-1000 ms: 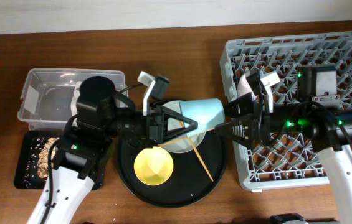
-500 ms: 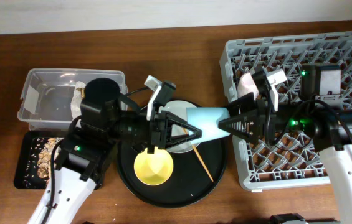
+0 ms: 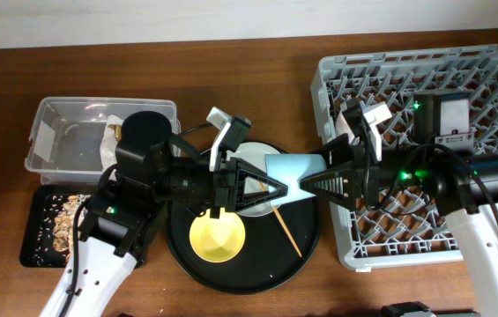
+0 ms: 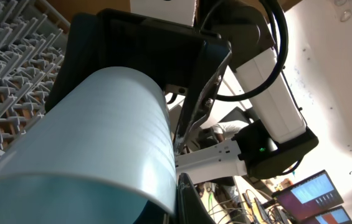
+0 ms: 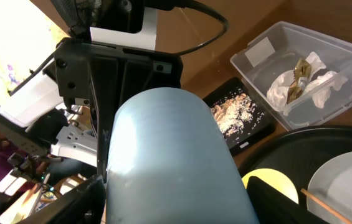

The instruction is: Sort waste into correct bins and load items into the dishwasher rack

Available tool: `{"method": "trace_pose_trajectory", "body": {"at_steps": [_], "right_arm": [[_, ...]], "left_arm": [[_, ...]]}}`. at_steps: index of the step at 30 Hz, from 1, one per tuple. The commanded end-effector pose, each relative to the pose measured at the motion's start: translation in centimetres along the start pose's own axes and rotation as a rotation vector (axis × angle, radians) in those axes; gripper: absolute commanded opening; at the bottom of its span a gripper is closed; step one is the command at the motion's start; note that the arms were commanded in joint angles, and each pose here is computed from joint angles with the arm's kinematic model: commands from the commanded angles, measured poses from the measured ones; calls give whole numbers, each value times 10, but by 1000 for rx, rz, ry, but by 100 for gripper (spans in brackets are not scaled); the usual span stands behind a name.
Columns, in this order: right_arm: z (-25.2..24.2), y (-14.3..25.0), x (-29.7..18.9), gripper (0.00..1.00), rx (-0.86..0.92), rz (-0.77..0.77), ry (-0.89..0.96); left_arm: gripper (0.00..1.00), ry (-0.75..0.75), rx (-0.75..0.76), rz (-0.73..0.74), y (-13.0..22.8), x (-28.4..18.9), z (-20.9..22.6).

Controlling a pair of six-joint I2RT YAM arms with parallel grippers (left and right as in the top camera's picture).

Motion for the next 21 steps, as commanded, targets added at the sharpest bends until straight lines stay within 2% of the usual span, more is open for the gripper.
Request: {"method": "trace_pose_trajectory", "body": {"at_steps": [1, 3, 10, 14, 18, 21], "right_arm": [[2, -4, 5, 72, -18, 7, -42], [-1, -4, 8, 70, -10, 16, -51], [-2, -4, 11, 54, -13, 22, -59], [-2, -4, 11, 53, -12, 22, -59], [-3, -4, 11, 53, -13, 23, -54], [-8, -2, 11, 53, -4, 42, 15]], "left_arm": [[1, -6, 3, -6, -1, 1, 0], [1, -6, 3, -7, -1, 1, 0], [1, -11, 4, -10, -2, 1, 0], [1, -29, 4, -24, -3, 1, 2], [25, -63, 5, -51, -5, 0, 4], [32, -115, 3, -94, -8, -3, 9]]}}
Point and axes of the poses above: each gripper's point midway between its finger pads, its own x axis out along the fingers, its own z axis along the line the jaws close on, y = z × x, the point moved 10 cm from there along -x, back along the fingers, and after that the axes turned 1 degree about -x, right-handed, at the moved point
